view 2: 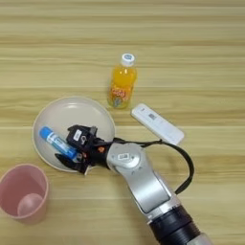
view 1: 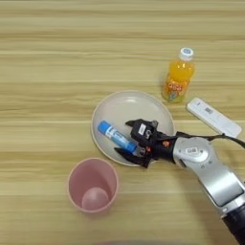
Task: Move the objects on the table
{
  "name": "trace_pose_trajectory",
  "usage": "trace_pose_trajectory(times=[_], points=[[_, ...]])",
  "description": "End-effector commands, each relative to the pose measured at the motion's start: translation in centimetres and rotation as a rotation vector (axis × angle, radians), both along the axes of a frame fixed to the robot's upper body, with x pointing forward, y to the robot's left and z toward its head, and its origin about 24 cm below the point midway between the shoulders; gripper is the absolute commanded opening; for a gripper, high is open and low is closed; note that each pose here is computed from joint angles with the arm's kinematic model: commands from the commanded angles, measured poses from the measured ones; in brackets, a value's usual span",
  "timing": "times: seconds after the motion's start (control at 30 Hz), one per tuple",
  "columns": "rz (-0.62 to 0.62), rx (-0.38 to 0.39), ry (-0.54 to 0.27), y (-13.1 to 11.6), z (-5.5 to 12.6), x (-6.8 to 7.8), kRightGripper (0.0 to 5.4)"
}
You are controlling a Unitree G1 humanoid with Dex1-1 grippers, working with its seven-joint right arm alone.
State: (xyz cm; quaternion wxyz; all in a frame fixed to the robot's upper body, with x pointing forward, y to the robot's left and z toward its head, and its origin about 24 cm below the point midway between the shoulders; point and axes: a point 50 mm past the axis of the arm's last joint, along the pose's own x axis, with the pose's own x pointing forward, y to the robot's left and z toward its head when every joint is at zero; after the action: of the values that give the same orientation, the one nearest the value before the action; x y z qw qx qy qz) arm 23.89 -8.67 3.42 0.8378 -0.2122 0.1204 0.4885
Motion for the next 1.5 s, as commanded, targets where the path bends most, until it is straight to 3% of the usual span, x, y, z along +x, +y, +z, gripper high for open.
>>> trace_pose_trajectory(times=[0.03,0.6,1.0,1.3,1.5], points=[[-0.003,0.003,-0.090,0.1,1.8,1.2,3.28],[-0.005,0.015,-0.072,0.1,1.7,1.1,1.41],[-0.021,0.023,-0.081,0.0,1.9,1.3,1.40],[-0.081,0.202,-0.242,-0.5,6.7,2.8,1.40],[-0.094,0.300,-0.309,-1.4,9.6,3.2,1.40]])
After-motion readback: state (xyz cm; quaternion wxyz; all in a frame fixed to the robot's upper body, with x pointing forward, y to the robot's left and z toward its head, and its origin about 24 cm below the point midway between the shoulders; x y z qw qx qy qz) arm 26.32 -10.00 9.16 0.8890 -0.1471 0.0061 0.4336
